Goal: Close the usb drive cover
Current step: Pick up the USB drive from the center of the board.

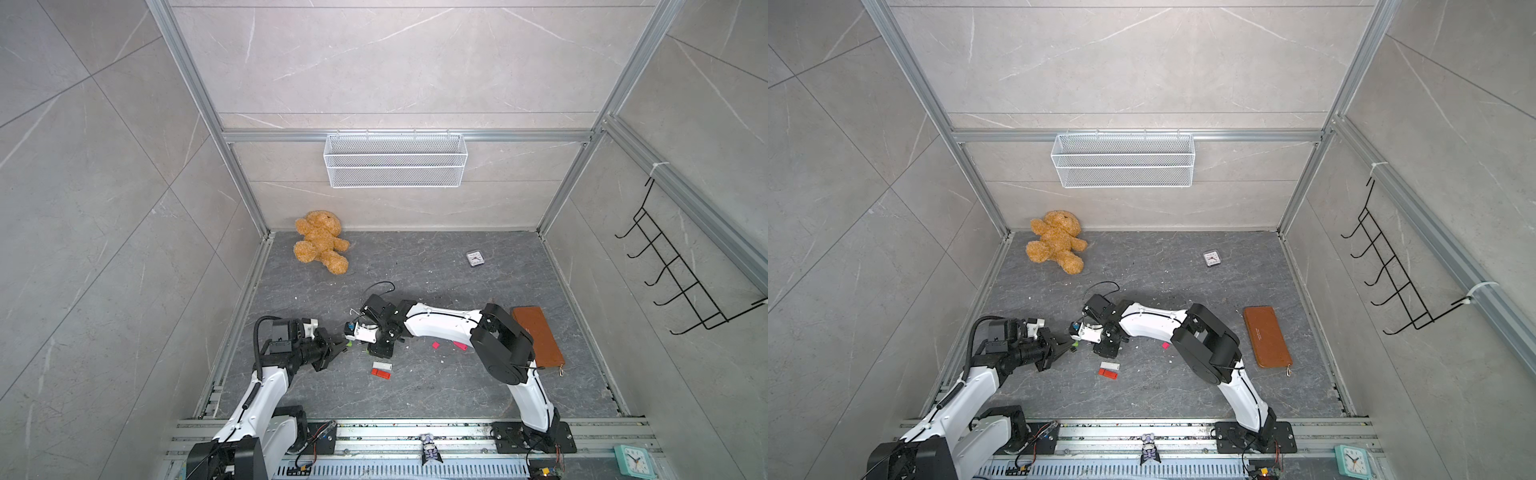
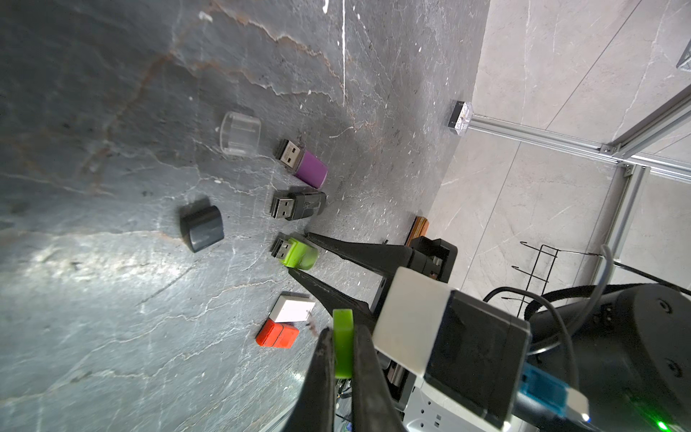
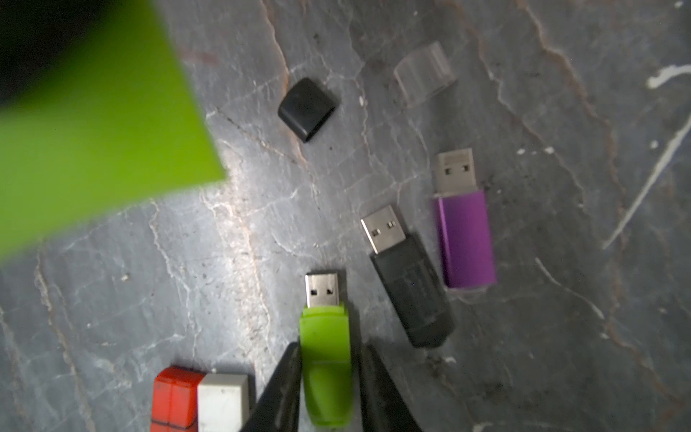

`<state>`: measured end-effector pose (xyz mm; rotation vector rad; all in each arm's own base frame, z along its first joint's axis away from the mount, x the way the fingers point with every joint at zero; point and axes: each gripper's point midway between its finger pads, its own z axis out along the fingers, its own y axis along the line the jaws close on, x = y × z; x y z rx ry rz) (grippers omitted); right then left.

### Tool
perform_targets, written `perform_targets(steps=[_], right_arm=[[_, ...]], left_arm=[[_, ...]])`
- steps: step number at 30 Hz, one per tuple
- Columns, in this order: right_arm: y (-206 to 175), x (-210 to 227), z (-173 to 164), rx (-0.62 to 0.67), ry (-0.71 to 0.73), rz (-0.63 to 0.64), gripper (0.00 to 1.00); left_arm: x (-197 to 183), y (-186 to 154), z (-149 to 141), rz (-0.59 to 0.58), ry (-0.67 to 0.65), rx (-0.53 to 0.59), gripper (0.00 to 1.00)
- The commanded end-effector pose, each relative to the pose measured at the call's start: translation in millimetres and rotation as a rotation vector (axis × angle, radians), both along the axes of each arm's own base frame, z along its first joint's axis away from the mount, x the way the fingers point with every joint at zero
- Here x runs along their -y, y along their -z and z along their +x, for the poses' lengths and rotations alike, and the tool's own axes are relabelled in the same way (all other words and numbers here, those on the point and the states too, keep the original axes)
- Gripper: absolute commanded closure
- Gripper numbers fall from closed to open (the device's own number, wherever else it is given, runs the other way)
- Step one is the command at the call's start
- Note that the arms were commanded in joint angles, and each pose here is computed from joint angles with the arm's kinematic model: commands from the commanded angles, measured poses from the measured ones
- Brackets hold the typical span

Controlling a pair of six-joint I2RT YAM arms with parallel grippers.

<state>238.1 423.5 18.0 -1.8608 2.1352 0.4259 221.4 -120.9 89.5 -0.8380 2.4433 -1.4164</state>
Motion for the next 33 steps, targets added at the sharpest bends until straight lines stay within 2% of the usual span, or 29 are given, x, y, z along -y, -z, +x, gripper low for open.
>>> perform_targets(steps=[1, 4, 7, 10, 19, 26, 33], right_arm=[[20.8, 18.4, -17.2, -0.039, -0.011, -0.087, 0.71], [21.6, 20.6, -14.1, -0.032, 0.009, -0.095, 0.70], [23.1, 23.0, -13.4, -0.029, 0.015, -0.103, 0.64], [24.8, 26.1, -13.7, -0.032, 0.013, -0.108, 0.63], [23.4, 29.8, -13.2, -0.048, 0.029, -0.093, 0.73], [-2.6, 11.9, -8.9, -0.047, 0.043, 0.005, 0.83], [-41.4, 0.2, -19.2, -0.044, -0.017, 0.170, 0.84]], left_arm=[[3.5, -10.9, 2.6, -0.009, 0.027, 0.054, 1.00], [3.9, -11.2, 2.1, -0.010, 0.029, 0.055, 1.00], [3.8, -12.2, 2.1, -0.011, 0.028, 0.057, 1.00], [3.6, -13.1, 1.8, -0.010, 0.027, 0.060, 1.00], [3.4, -14.1, 1.6, -0.010, 0.024, 0.062, 1.00], [4.2, -15.6, 1.9, -0.010, 0.033, 0.066, 1.00], [7.1, -23.0, 4.9, -0.024, 0.060, 0.084, 1.00]])
